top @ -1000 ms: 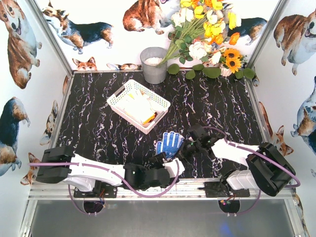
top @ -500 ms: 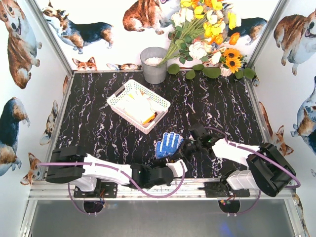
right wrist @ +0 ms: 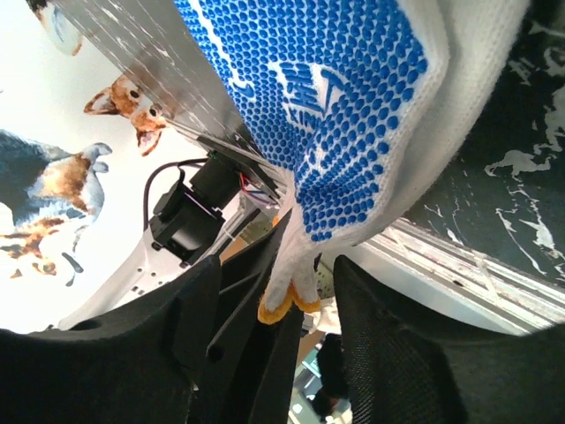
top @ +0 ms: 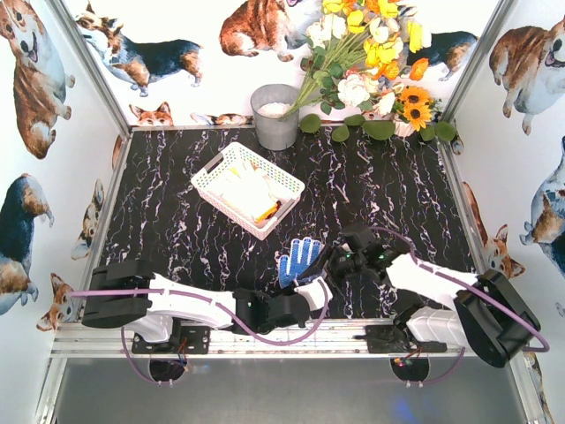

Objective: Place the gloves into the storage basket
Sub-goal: Pick up the glove from the center of the board.

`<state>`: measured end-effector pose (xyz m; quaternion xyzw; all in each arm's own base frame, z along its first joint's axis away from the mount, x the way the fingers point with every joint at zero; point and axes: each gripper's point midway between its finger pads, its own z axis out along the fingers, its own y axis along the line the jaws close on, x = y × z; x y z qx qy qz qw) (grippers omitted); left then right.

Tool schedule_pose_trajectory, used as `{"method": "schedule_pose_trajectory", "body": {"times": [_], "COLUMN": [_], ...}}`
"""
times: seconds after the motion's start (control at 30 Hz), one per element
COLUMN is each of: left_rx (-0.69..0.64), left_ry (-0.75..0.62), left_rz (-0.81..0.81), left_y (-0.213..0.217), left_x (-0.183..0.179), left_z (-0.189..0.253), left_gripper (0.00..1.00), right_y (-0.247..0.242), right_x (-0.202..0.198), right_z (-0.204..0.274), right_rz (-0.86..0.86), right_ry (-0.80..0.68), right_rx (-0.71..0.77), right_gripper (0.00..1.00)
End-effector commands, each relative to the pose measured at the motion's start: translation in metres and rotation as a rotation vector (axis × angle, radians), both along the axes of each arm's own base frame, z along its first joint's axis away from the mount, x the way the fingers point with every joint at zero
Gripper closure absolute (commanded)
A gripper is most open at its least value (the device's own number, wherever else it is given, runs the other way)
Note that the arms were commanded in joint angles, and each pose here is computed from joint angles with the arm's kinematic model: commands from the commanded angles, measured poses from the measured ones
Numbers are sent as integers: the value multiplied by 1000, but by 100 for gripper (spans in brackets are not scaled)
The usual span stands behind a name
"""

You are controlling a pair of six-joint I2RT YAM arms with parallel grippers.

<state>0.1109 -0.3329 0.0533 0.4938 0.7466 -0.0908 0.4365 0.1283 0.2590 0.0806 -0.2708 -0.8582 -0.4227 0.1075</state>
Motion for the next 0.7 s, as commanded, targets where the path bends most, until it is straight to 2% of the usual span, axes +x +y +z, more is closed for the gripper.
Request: {"method": "schedule_pose_trajectory", "body": {"times": [0.0,0.1,0.3,0.67], "left_rx": [-104,-141,-209,-229], "left_ry": [61,89,134,187], "left_rz": [67,103,138,20], "left_y": [-10,-10,-13,-19], "left_x": [2,4,9,-5], "left_z": [17,21,34,35], "left_gripper": [100,100,100,100], "right_y": [-5,-10,-14,-23], "right_x": [11,12,22,47], "right_z": [3,-5,-12,-30], "right_rz": [-63,-95,-151,-254], "right_ry": [-64,-72,-139,-257], "right_rx": [-11,-47,-70,-128], "right_gripper": [40,37,37,37]}}
